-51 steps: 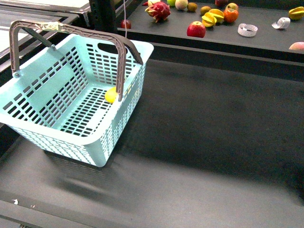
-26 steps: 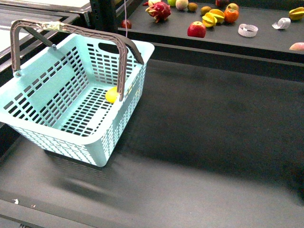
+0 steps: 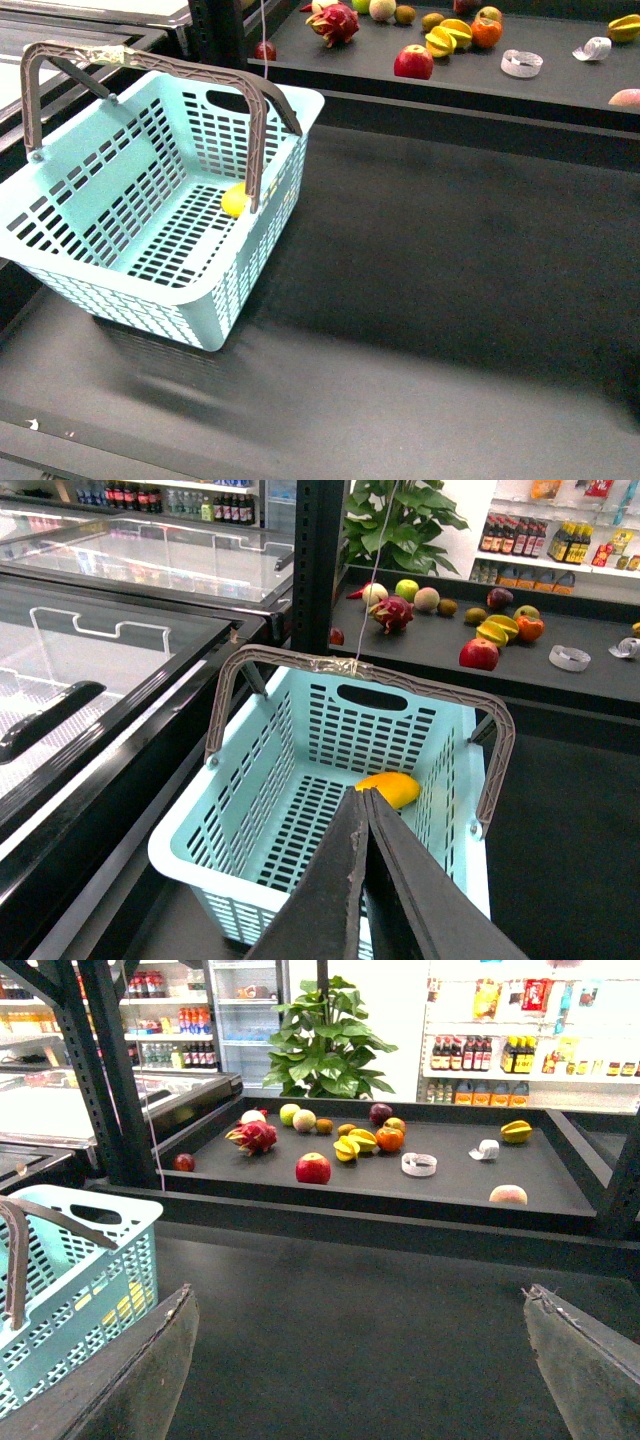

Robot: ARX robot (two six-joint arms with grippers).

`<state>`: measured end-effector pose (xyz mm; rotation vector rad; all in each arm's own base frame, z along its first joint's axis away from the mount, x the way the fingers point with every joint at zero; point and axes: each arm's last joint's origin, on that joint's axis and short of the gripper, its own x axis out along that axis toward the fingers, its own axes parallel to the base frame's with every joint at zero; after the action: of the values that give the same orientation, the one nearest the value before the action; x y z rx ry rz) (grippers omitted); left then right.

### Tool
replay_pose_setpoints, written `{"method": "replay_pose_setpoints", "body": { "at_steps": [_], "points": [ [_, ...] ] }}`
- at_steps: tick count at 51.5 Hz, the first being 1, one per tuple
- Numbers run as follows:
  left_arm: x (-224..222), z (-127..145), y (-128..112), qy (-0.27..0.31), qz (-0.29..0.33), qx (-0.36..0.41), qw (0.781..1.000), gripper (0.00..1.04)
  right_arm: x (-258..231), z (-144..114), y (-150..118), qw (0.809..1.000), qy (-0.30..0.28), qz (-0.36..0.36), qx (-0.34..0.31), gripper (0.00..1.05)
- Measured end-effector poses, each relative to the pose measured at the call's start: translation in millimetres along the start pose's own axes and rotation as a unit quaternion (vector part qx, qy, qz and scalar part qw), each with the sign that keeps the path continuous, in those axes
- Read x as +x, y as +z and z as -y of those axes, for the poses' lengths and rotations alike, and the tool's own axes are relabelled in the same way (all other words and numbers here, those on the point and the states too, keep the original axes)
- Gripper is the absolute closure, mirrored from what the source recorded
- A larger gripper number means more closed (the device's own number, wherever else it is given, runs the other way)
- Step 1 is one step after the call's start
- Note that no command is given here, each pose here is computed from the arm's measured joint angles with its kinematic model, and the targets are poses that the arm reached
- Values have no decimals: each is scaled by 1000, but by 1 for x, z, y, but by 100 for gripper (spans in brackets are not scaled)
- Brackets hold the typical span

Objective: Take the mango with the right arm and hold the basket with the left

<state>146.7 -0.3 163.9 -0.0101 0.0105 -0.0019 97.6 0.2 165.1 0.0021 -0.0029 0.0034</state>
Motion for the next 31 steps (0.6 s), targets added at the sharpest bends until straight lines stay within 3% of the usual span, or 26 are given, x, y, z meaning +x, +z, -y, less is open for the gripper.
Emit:
{"method": "replay_pose_setpoints", "body": {
  "at_steps": [31],
  "points": [
    [-26, 0, 10, 0, 17, 1, 1000, 101, 0, 0, 0, 1000, 0, 0, 0, 8]
  ]
}}
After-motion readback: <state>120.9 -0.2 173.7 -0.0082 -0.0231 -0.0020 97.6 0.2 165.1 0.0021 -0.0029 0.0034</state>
